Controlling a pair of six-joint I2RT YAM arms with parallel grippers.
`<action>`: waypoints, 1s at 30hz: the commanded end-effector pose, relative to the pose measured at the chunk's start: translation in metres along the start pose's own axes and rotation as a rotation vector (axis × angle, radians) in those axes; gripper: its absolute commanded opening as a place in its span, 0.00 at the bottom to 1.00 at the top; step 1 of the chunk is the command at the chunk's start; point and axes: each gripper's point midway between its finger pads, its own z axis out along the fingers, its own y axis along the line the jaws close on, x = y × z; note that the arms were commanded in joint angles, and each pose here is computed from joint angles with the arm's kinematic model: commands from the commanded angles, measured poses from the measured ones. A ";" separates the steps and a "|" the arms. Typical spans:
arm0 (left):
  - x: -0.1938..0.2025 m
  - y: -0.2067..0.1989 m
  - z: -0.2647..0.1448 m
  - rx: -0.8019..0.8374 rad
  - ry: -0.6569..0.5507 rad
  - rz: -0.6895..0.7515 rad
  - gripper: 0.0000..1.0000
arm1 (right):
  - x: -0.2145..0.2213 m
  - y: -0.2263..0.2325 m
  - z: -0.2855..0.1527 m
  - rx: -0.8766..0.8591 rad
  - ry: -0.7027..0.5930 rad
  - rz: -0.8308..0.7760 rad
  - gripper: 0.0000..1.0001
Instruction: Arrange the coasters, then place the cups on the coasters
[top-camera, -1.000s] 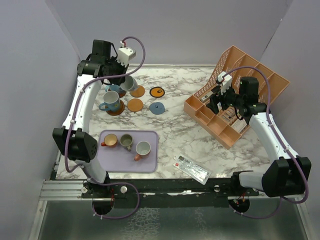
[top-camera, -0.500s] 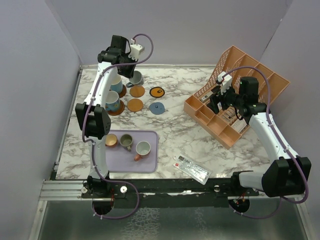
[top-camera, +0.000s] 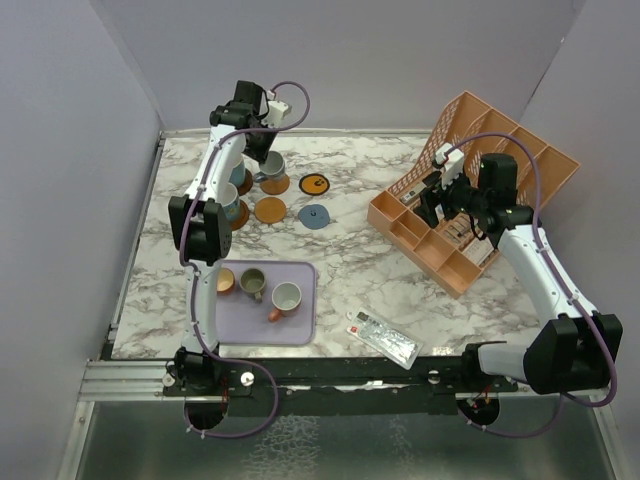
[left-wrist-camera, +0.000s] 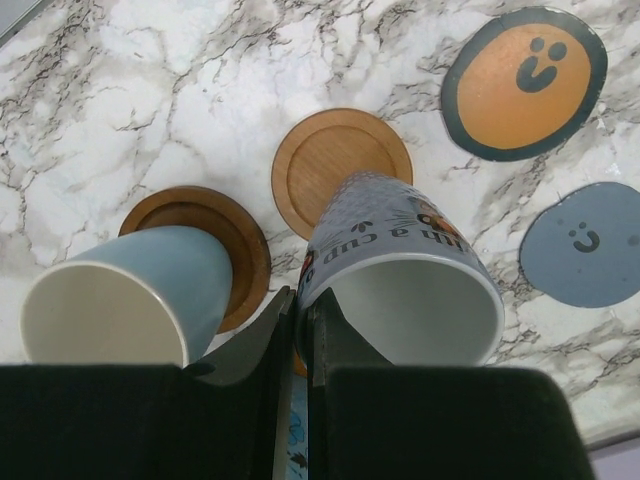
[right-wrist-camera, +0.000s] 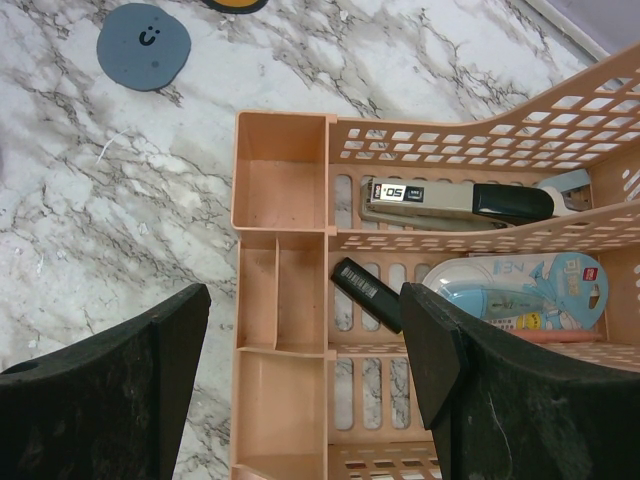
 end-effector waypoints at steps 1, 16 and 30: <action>-0.018 0.007 0.001 -0.042 -0.047 0.012 0.00 | 0.000 -0.004 -0.003 0.022 0.003 -0.012 0.78; -0.003 0.014 0.025 -0.062 0.009 0.024 0.00 | 0.001 -0.006 -0.002 0.027 0.008 -0.012 0.78; 0.004 0.014 0.037 -0.061 0.031 0.024 0.00 | 0.001 -0.005 -0.003 0.028 0.007 -0.014 0.78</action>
